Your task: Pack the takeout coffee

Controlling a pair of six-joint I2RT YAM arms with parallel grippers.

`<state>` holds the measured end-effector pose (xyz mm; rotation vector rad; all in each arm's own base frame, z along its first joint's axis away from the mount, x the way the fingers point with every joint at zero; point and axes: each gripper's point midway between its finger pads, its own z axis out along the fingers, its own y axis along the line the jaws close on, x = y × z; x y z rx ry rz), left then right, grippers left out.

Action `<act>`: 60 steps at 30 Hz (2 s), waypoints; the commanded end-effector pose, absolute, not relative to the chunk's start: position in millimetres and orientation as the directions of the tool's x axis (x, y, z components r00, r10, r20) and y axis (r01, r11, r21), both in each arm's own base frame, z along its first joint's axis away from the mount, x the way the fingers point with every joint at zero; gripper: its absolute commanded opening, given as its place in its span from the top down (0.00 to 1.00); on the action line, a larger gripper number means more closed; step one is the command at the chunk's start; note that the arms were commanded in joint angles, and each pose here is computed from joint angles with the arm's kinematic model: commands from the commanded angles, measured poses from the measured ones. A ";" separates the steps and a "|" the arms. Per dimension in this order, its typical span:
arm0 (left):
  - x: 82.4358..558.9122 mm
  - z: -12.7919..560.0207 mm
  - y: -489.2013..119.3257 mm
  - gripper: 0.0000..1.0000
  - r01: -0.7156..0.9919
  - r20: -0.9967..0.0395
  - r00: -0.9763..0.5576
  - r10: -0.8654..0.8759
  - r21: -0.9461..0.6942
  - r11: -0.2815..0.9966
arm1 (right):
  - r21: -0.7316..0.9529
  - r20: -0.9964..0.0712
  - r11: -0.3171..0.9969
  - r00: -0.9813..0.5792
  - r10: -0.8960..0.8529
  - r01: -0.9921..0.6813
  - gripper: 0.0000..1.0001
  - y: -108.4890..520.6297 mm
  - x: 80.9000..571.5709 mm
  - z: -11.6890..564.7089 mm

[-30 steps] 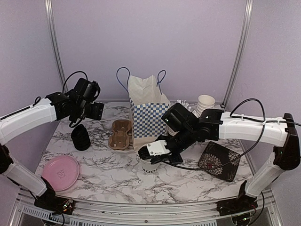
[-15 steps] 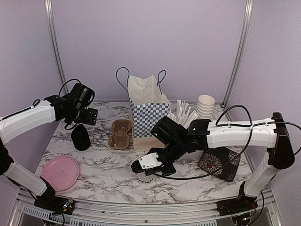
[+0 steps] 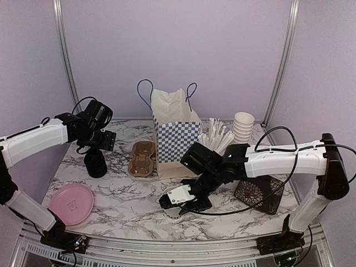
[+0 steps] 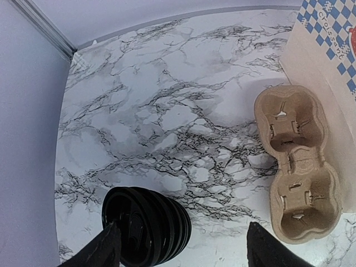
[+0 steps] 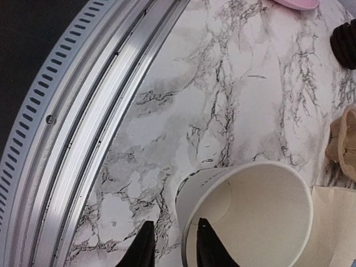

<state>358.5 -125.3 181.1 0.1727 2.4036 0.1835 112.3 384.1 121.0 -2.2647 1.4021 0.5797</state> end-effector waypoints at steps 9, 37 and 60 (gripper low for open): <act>362.3 159.5 -106.9 0.32 0.061 -0.538 -0.832 0.133 0.149 0.987 | -0.180 -0.681 -0.245 0.301 -0.668 -0.953 0.63 328.4 151.9 193.8; 360.4 123.7 -90.5 0.69 0.018 -0.380 -0.923 0.061 0.114 0.993 | -0.136 -0.831 0.161 0.024 -0.555 -0.978 0.63 234.2 226.9 178.2; 351.7 134.3 -87.2 0.98 0.008 -0.391 -0.919 0.050 0.110 0.994 | -0.135 -0.834 0.155 0.028 -0.550 -0.979 0.63 234.5 224.9 178.5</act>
